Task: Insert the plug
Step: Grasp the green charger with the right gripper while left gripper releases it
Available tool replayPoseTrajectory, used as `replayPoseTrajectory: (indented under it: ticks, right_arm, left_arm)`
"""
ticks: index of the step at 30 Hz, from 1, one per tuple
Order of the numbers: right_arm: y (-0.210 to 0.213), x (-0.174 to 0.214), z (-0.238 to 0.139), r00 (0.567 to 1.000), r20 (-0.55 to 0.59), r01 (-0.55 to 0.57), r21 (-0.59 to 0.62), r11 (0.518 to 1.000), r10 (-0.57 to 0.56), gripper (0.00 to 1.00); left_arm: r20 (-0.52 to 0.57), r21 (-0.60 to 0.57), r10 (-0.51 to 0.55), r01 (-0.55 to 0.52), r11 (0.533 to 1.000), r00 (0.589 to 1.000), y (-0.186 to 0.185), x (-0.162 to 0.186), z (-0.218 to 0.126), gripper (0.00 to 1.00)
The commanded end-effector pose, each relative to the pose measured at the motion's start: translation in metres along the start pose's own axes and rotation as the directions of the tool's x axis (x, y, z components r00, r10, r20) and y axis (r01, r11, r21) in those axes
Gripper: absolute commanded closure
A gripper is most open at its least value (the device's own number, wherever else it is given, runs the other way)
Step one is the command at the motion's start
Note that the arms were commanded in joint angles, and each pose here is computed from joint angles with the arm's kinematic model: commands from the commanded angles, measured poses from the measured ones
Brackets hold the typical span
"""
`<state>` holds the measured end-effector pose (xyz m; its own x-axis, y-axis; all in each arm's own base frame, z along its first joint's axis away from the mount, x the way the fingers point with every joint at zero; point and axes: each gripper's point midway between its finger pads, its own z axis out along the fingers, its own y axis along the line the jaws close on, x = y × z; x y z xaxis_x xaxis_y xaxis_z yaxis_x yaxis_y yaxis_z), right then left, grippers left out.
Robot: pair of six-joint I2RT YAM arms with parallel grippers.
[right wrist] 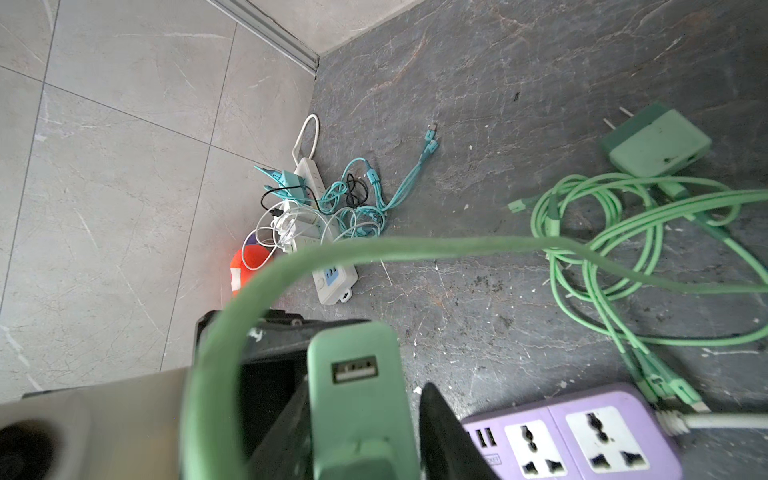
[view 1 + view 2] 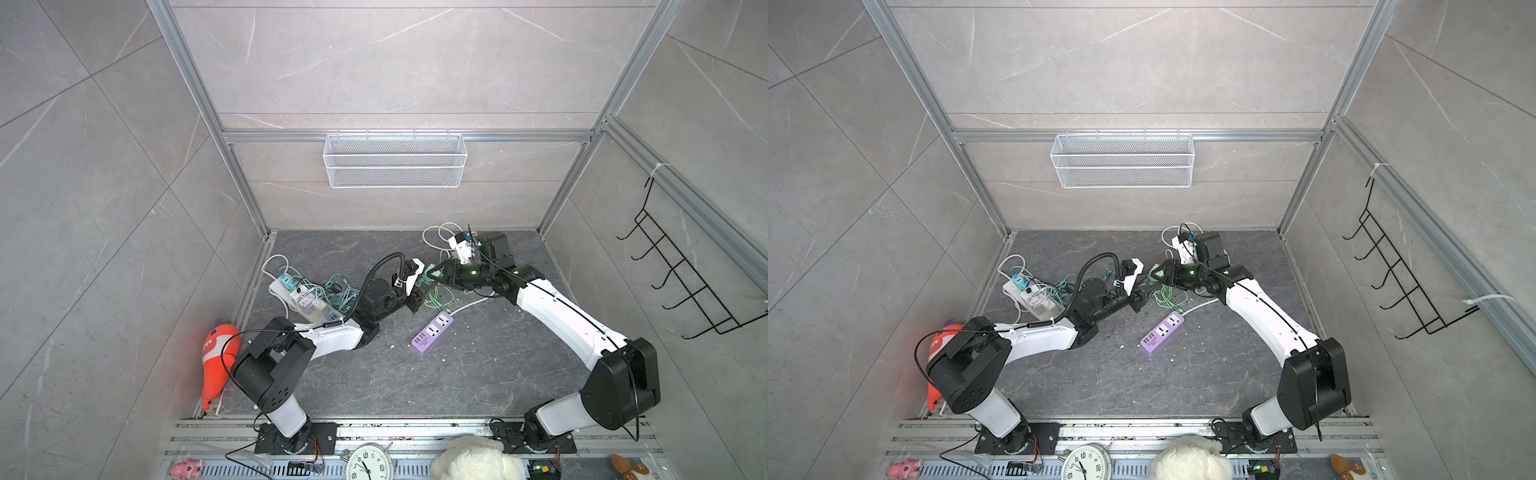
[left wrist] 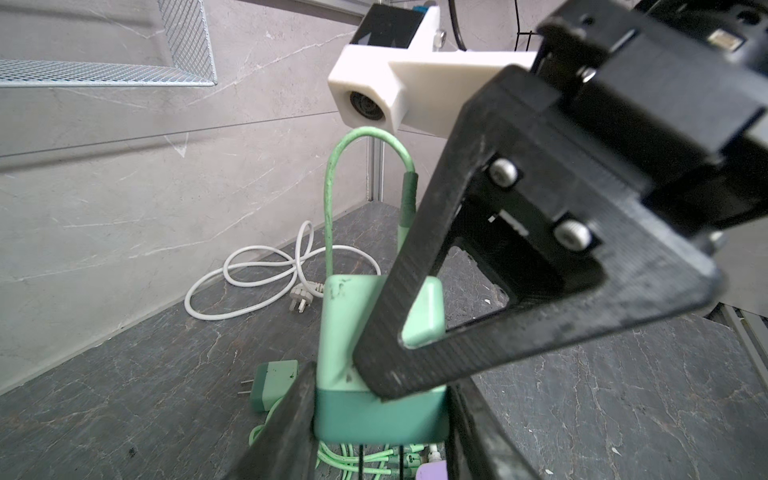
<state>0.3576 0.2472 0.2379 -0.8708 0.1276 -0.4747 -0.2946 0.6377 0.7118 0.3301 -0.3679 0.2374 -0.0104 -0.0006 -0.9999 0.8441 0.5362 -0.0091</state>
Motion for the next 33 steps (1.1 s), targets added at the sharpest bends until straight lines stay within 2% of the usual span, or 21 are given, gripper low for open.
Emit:
replayPoseTrajectory:
  ticks: [1,15,17,20,22,25,26,30,33]
  right_arm:
    - [0.015,-0.011,-0.002,0.999,0.015,0.05,-0.029,0.998,-0.05,0.57]
    - [0.016,-0.011,-0.004,0.997,0.004,0.076,-0.021,0.997,-0.076,0.62]
    - [0.019,-0.011,-0.007,0.996,0.013,0.088,-0.025,0.996,-0.087,0.64]
    - [0.021,-0.011,-0.009,0.994,0.019,0.104,-0.028,0.994,-0.104,0.75]
    - [0.019,-0.011,-0.011,0.993,0.017,0.113,-0.01,0.994,-0.113,0.82]
    - [0.01,-0.013,-0.017,0.988,0.026,0.148,0.06,0.987,-0.15,0.87]
    - [0.008,-0.013,-0.019,0.987,0.028,0.155,0.08,0.985,-0.158,0.88]
    - [-0.004,-0.016,-0.028,0.984,0.033,0.169,0.166,0.972,-0.177,0.9]
    - [-0.007,-0.017,-0.033,0.982,0.031,0.179,0.18,0.967,-0.187,0.9]
  left_arm:
    - [0.105,0.028,0.022,-0.025,0.999,0.994,-0.007,-0.037,-0.004,0.84]
    - [0.078,0.027,0.034,-0.036,0.999,0.996,-0.006,-0.033,-0.004,0.84]
    - [0.073,0.026,0.035,-0.037,0.999,0.997,-0.006,-0.031,-0.004,0.84]
    - [0.062,0.028,0.026,-0.028,0.999,0.998,-0.006,-0.028,-0.004,0.83]
    - [0.046,0.024,0.024,-0.025,0.999,0.999,-0.005,-0.026,-0.003,0.71]
    - [-0.015,-0.005,0.025,-0.025,1.0,1.0,0.0,-0.022,-0.002,0.45]
    - [-0.037,-0.012,0.026,-0.027,1.0,0.999,0.001,-0.021,-0.003,0.42]
    - [-0.09,-0.022,0.059,-0.061,0.998,0.994,0.0,-0.023,-0.018,0.38]
    - [-0.117,-0.046,0.082,-0.088,0.995,0.99,0.0,-0.025,-0.037,0.36]
